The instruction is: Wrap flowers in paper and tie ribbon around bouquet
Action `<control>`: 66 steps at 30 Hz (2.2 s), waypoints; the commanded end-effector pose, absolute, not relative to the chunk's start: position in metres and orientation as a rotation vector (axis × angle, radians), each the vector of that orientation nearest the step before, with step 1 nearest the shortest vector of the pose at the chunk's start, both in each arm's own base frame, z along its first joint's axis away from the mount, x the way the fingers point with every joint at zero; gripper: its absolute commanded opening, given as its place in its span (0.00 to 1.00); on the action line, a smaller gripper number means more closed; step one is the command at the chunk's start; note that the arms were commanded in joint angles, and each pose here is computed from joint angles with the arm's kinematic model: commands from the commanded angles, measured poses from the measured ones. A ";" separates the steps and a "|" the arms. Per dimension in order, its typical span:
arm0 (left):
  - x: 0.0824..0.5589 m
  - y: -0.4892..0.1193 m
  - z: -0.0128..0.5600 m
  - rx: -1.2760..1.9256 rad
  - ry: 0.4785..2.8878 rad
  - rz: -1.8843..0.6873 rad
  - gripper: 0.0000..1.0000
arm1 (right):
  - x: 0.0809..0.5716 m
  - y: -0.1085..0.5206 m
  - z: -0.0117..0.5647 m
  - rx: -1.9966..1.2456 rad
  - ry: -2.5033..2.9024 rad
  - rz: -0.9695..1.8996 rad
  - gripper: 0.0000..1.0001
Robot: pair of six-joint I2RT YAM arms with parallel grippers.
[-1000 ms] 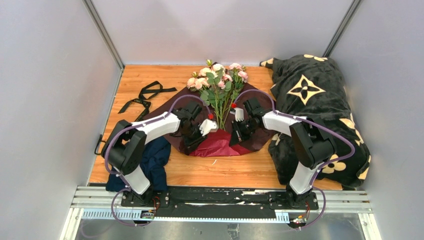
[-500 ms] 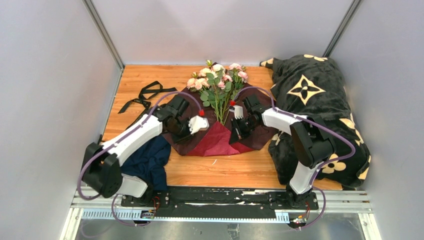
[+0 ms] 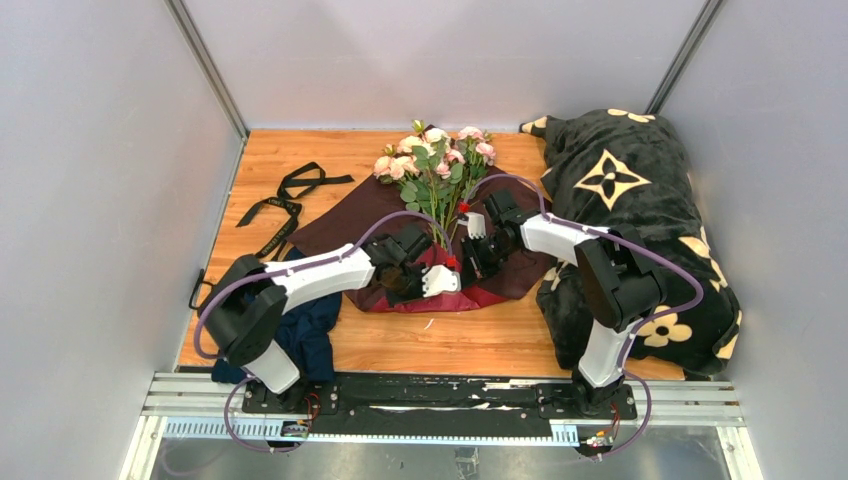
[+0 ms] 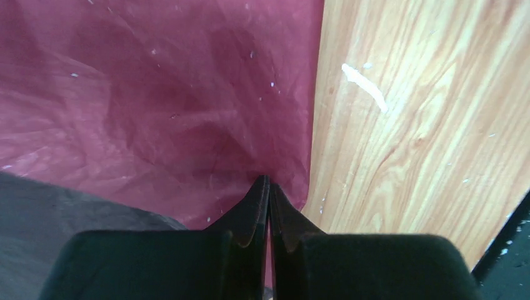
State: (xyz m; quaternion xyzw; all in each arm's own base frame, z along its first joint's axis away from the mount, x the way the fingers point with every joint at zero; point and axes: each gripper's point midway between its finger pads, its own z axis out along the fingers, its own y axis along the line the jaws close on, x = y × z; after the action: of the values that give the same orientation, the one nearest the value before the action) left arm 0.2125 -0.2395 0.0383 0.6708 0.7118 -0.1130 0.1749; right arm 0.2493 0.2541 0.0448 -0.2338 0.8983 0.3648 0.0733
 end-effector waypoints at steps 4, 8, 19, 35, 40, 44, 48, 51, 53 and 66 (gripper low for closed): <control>0.201 -0.190 0.007 1.973 2.107 -0.274 0.06 | 0.244 0.245 0.035 -0.686 2.751 1.063 0.00; 0.184 -0.161 -0.001 2.023 2.139 -0.222 0.06 | 0.244 0.244 0.032 -0.686 2.760 1.055 0.00; 0.185 -0.183 0.071 1.841 2.059 -0.399 0.13 | 0.243 0.248 0.025 -0.692 2.780 1.064 0.00; 0.263 -0.264 0.023 1.325 2.328 -0.449 0.12 | 0.264 0.246 0.058 -0.445 2.799 0.884 0.19; 0.240 -0.257 -0.008 1.330 2.504 -0.502 0.12 | 0.268 0.209 0.088 -0.179 2.729 0.571 0.30; 0.246 -0.251 -0.006 1.316 2.506 -0.439 0.12 | 0.245 0.171 0.104 0.039 2.636 0.372 0.44; 0.242 -0.254 -0.003 1.321 2.508 -0.475 0.12 | 0.207 0.171 0.079 0.316 2.636 0.477 0.69; 0.242 -0.254 -0.003 1.322 2.507 -0.480 0.12 | 0.200 0.188 0.061 0.462 2.605 0.613 0.72; 0.241 -0.254 -0.002 1.325 2.501 -0.483 0.12 | 0.204 0.195 0.055 0.491 2.598 0.634 0.73; 0.249 -0.253 0.004 1.311 2.458 -0.444 0.12 | 0.219 0.169 0.003 0.760 2.504 0.428 0.57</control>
State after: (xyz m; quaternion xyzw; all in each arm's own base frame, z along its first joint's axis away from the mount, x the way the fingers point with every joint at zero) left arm 0.2590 -0.2652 0.0177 0.4597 0.8514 -0.1717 0.1852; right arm 0.2253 0.1986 0.0327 0.2355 0.9165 0.2304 0.2268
